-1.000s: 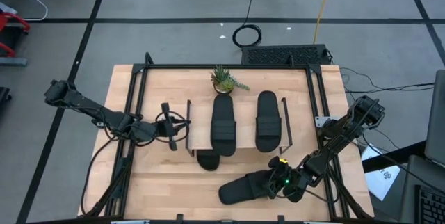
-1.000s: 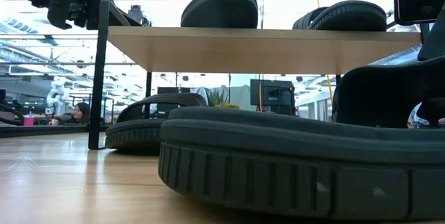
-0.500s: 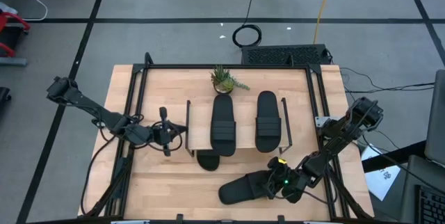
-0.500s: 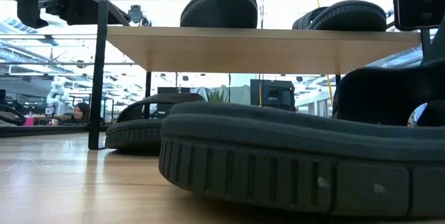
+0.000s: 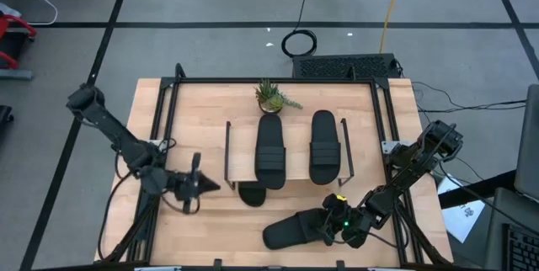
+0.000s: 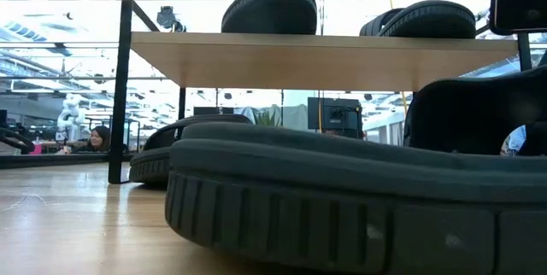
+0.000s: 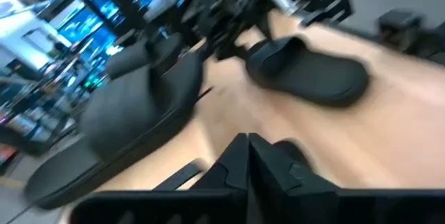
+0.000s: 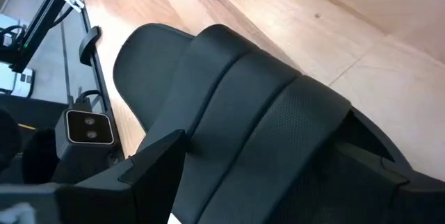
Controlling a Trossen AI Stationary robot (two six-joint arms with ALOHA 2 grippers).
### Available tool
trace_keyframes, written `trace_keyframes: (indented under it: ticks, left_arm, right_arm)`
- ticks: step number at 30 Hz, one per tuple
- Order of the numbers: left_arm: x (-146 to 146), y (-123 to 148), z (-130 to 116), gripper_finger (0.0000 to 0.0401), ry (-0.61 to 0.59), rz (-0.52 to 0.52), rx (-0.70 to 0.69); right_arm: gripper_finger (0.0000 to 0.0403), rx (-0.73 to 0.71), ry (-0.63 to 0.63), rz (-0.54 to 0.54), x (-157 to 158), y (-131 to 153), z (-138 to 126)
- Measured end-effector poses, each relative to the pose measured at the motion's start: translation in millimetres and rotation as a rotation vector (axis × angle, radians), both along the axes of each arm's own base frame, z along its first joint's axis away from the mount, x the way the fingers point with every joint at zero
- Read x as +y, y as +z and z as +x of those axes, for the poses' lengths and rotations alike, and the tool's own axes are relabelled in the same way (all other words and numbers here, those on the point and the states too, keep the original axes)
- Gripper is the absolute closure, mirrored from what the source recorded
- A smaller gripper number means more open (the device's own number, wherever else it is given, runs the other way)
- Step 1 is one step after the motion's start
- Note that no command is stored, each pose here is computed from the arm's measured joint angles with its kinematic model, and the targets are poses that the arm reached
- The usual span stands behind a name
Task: Pick and place slides into the shelf
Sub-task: Put the black sandal under the shelf
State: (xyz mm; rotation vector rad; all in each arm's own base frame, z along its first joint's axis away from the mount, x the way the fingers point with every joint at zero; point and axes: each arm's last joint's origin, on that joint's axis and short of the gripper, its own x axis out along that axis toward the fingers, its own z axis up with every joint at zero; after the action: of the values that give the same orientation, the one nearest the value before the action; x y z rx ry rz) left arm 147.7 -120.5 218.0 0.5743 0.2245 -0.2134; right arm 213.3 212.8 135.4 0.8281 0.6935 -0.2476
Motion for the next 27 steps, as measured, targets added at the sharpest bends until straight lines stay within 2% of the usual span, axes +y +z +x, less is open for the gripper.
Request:
trace_keyframes:
  ticks: [4, 7, 10, 13, 16, 18, 21, 24, 27]
  left_arm:
    - [-22, -9, 7, 0.0395, -0.052, -0.039, -0.02]
    - [-38, -25, 21, 0.0398, -0.058, -0.022, -0.003]
    - [-55, -35, 45, 0.0397, 0.012, 0.04, 0.028]
    - [-70, -44, 75, 0.0388, 0.101, 0.15, 0.052]
    - [-74, -51, 106, 0.0376, 0.184, 0.208, 0.09]
    - [-71, -52, 125, 0.0361, 0.193, 0.195, 0.121]
    - [-66, -50, 147, 0.0325, 0.139, 0.135, 0.156]
    - [-63, -45, 161, 0.0278, 0.023, 0.111, 0.173]
    - [-65, -41, 169, 0.0228, -0.081, 0.135, 0.169]
  right_arm:
    - [0.0116, -0.002, 0.01, -0.013, 0, 0, 0]
    - [0.0115, -0.002, 0.009, -0.015, -1, 0, 1]
    - [0.0116, -0.002, 0.008, -0.014, -1, 0, 1]
    - [0.0116, -0.004, 0.008, -0.012, -1, 0, 1]
    - [0.0115, -0.013, 0.006, -0.005, 0, 1, 1]
    - [0.0115, -0.014, 0.007, -0.005, 0, 1, 1]
    - [0.0115, -0.014, 0.006, -0.005, 0, 1, 2]
    - [0.0115, -0.015, 0.008, -0.008, 0, 1, 1]
    - [0.0115, -0.015, 0.012, -0.014, 0, 1, 1]
